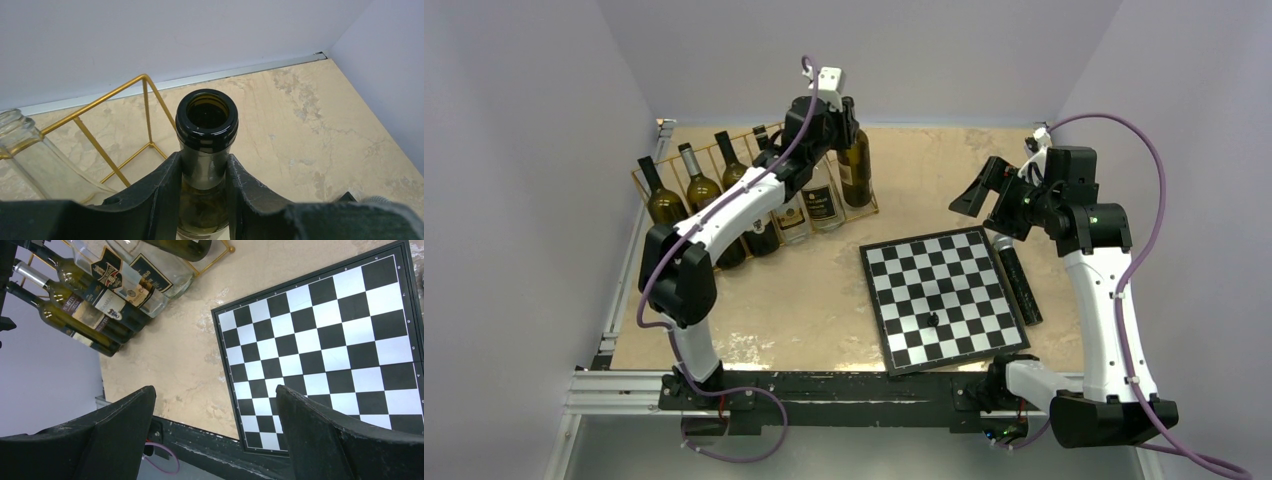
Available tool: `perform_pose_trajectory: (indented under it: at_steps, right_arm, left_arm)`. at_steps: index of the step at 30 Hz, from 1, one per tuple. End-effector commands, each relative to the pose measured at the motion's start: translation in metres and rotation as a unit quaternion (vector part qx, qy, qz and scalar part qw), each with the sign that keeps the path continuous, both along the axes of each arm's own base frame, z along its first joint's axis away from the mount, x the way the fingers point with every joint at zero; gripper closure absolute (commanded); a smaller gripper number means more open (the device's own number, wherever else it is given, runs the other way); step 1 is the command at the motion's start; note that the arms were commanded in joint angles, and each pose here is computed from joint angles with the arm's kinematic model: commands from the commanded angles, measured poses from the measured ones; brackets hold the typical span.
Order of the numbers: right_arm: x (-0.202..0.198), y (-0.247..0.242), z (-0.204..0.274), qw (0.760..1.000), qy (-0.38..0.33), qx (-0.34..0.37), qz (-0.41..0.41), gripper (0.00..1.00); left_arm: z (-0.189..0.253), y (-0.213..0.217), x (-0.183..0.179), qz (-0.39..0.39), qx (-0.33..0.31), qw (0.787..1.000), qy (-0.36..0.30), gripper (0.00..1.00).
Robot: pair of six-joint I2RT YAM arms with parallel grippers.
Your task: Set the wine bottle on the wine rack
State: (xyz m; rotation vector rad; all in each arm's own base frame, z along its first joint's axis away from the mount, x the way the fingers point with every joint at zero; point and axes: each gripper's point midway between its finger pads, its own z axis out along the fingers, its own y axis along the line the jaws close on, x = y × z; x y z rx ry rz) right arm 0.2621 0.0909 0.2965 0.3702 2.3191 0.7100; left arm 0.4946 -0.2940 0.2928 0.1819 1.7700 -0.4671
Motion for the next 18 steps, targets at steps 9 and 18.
perform_pose_trajectory:
  at_steps: [9, 18]
  right_arm:
    - [0.006, -0.007, 0.013, 0.999, -0.031, -0.015, -0.011, 0.05]
    - [0.006, -0.007, 0.011, 0.999, -0.032, -0.017, -0.013, 0.05]
  left_arm:
    - [0.061, 0.013, 0.005, -0.053, -0.094, 0.994, -0.025, 1.00]
    - [0.063, -0.001, -0.010, -0.111, -0.089, 0.989, -0.025, 1.00]
